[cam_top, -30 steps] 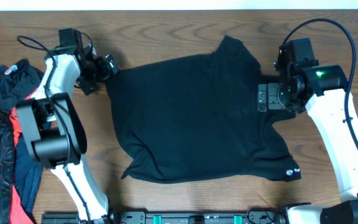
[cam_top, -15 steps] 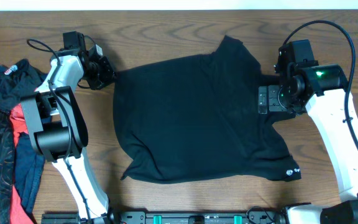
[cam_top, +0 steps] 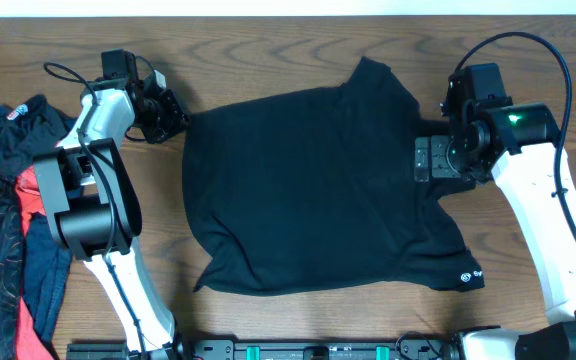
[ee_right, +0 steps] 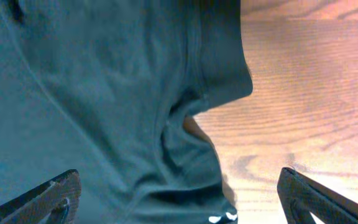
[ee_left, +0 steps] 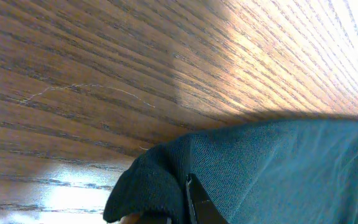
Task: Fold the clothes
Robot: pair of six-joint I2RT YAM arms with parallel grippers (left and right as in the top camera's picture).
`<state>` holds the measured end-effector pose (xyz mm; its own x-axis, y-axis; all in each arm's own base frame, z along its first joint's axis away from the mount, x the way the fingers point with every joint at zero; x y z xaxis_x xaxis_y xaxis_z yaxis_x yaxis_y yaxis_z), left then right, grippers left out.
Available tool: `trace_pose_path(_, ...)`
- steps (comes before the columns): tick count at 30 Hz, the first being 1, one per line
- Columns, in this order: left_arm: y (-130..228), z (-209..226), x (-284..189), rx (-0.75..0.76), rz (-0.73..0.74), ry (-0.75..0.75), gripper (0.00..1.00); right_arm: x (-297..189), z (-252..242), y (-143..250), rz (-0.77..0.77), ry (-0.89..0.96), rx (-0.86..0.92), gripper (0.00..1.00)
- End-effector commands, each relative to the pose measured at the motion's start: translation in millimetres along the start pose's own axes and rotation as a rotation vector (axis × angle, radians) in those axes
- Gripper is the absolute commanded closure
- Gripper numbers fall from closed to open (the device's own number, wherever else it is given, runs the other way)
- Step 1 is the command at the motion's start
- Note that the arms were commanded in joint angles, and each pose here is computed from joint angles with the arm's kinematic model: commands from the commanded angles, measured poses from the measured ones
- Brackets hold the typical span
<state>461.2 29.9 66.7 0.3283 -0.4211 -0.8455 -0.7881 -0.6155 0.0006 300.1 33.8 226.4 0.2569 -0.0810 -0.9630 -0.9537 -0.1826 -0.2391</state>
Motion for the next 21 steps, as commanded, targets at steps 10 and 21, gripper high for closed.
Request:
trace_pose_path(10, 7, -7, 2, 0.061, 0.063, 0.076, 0.36, 59, -10, -35, 0.016, -0.036, -0.028, 0.11)
trace_pose_path(21, 9, -7, 2, 0.057, 0.070, 0.075, 0.64, 77, -11, -90, 0.202, -0.083, -0.012, 0.10)
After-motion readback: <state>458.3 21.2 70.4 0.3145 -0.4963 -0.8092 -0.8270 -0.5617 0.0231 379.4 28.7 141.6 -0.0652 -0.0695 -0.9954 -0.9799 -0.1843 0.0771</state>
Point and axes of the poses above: each gripper's point midway between its finger pads, its own x axis out along the fingers, its own z axis along the line the jaws close on, y = z × x, the point moved 6 cm from there along -x, back along the fingers, and after that the axes turned 12 degrees about -x, right-handed, at the moved point
